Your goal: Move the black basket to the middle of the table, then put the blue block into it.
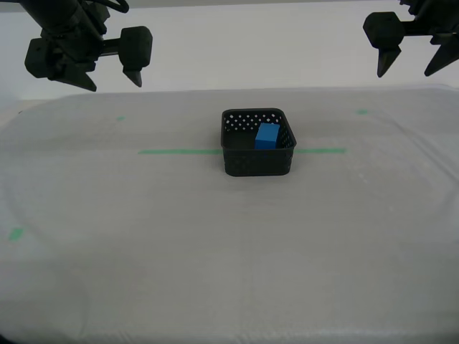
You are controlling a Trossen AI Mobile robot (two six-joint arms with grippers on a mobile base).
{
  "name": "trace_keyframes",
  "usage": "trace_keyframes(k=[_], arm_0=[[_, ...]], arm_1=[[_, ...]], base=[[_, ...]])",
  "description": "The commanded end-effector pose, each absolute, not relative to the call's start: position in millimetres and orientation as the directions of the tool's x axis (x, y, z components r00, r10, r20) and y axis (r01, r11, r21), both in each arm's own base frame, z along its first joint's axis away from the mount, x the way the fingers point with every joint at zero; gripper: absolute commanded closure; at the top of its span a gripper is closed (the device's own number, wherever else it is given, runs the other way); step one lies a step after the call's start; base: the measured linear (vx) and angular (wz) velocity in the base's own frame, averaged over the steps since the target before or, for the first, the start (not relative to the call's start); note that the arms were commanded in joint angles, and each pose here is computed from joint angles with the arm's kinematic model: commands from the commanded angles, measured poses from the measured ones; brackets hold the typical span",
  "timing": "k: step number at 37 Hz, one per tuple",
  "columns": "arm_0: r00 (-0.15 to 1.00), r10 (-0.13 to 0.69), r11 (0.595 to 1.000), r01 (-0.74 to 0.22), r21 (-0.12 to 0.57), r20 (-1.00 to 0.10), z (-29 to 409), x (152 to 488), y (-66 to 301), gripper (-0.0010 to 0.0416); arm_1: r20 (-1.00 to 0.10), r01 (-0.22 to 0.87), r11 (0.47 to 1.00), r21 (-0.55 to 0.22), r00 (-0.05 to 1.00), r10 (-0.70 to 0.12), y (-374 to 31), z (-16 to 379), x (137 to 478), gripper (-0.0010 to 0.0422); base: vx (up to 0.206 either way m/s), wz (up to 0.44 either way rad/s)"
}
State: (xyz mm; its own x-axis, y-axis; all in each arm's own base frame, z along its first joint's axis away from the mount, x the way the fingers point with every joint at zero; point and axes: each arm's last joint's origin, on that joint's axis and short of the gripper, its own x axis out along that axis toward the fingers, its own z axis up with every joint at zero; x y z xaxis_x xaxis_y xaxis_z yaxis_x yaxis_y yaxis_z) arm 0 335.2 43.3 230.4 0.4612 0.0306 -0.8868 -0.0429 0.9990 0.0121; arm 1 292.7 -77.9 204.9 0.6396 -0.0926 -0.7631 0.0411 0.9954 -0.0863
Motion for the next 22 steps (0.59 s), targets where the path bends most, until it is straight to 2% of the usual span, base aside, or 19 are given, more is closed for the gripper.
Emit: trace_keyframes(k=[1, 22], arm_0=[[0.461, 0.033, 0.999, -0.043, 0.014, -0.887, 230.4, 335.3, 43.5, 0.0007], [0.462, 0.033, 0.999, -0.043, 0.015, -0.886, 230.4, 335.3, 43.5, 0.0007]], arm_1=[[-0.763, 0.045, 0.995, -0.087, 0.639, -0.096, -78.1, 204.9, 292.7, 0.0012], [-0.764, 0.044, 0.995, -0.087, 0.638, -0.095, -78.0, 204.7, 292.8, 0.0012]], base=[[0.000, 0.000], [0.000, 0.000]])
